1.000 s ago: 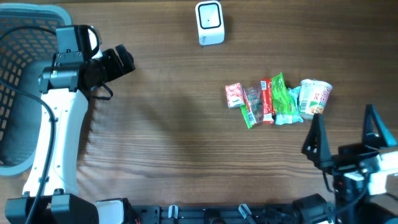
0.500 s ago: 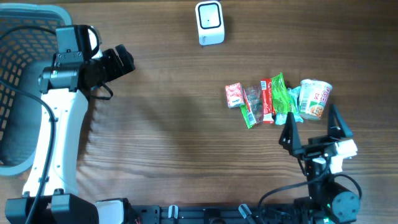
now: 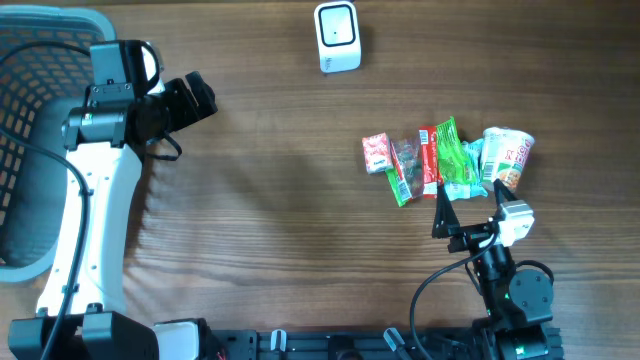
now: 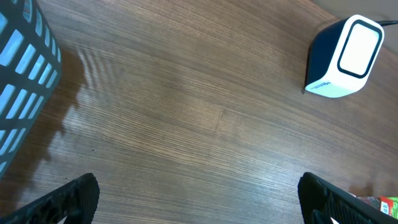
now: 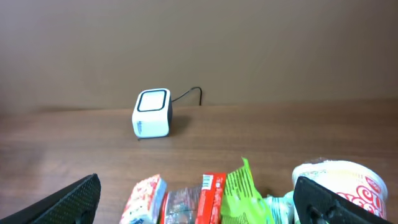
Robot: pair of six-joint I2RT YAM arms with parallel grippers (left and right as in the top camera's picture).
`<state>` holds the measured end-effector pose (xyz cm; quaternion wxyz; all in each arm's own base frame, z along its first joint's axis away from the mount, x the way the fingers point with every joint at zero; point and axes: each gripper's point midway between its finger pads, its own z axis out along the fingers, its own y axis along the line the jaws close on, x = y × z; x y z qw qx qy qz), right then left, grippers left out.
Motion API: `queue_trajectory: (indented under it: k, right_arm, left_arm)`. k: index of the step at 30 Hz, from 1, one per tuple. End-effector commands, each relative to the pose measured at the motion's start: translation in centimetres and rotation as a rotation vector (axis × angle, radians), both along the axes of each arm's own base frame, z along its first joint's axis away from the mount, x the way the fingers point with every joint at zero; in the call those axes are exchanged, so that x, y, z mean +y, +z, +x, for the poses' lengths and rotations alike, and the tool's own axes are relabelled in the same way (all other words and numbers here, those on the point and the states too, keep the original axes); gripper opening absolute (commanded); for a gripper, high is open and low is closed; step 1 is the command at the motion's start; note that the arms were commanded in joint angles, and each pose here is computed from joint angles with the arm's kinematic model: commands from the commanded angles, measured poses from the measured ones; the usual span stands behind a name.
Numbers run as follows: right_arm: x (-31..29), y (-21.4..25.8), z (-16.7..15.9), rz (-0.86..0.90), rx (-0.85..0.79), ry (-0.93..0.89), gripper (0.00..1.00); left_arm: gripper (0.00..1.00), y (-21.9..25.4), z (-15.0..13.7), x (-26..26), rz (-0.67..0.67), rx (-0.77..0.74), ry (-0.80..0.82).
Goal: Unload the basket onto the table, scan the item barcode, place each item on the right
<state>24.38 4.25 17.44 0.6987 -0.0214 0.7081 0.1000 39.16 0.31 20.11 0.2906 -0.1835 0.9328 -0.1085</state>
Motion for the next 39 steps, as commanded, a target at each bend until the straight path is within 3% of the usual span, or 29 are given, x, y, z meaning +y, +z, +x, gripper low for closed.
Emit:
queue_trajectory:
  k: [1, 34, 39]
  right_arm:
    - [-0.4, 0.3, 0.0, -0.001, -0.015, -0.022, 1.00]
    - [-0.4, 0.3, 0.0, -0.002, -0.014, -0.021, 1.00]
    - [-0.4, 0.3, 0.0, -0.002, -0.014, -0.021, 1.00]
  left_arm:
    - [1.00, 0.5, 0.1, 0.3, 0.010, -0.017, -0.002]
    - [1.00, 0.5, 0.1, 0.3, 0.011, -0.017, -0.002]
    - [1.00, 4.3, -1.1, 0.2, 0.018, -0.118, -0.001]
